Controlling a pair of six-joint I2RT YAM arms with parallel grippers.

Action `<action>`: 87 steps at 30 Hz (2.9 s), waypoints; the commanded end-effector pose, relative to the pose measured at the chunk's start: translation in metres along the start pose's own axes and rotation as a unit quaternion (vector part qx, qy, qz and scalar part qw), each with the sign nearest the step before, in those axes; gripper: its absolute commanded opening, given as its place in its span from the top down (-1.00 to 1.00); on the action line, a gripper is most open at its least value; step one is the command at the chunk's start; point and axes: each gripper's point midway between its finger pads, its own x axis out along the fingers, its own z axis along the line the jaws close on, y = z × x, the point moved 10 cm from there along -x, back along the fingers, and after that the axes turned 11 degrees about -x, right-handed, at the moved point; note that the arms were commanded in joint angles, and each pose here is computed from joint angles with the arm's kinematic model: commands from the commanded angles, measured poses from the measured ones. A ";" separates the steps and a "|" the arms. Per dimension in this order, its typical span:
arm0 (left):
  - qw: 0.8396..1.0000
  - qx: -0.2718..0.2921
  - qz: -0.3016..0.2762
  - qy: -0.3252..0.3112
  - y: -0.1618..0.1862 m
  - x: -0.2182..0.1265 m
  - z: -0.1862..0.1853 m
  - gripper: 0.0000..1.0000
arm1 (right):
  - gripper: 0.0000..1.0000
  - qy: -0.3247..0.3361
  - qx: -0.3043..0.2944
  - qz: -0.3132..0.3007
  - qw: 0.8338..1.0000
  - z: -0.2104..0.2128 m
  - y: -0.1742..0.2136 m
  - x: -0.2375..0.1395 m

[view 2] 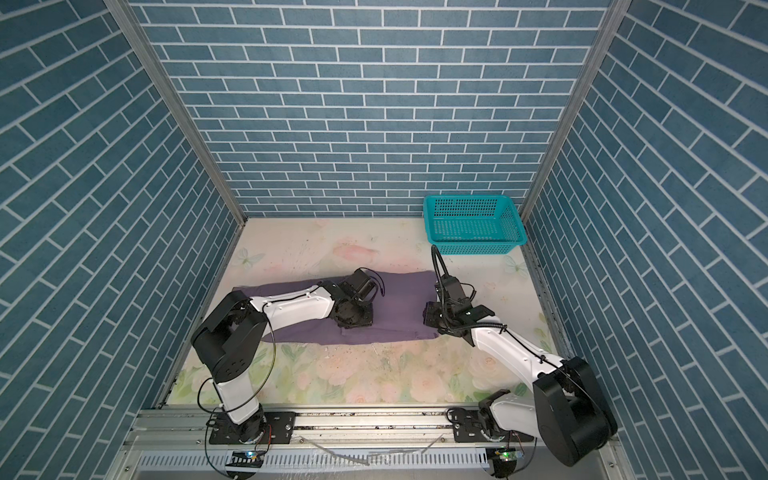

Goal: Fold and stack the trousers

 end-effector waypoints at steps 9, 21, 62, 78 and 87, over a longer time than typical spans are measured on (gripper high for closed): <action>0.992 0.009 -0.051 -0.119 -0.004 -0.023 0.023 0.32 | 0.33 0.004 0.010 -0.001 1.000 -0.001 0.000 -0.003; 0.997 0.004 -0.045 -0.070 -0.006 -0.015 0.009 0.29 | 0.33 0.006 0.011 0.004 1.000 -0.002 0.002 0.000; 0.990 -0.016 -0.118 -0.076 0.012 -0.086 0.045 1.00 | 0.33 -0.039 0.008 0.001 0.999 0.005 0.001 -0.001; 0.992 -0.005 -0.077 -0.096 0.004 -0.032 0.038 0.62 | -0.24 -0.008 0.025 0.050 0.998 -0.003 0.011 0.020; 0.991 -0.008 -0.087 -0.097 0.001 -0.040 0.042 0.54 | 0.39 -0.024 0.027 0.065 0.997 0.003 -0.002 0.044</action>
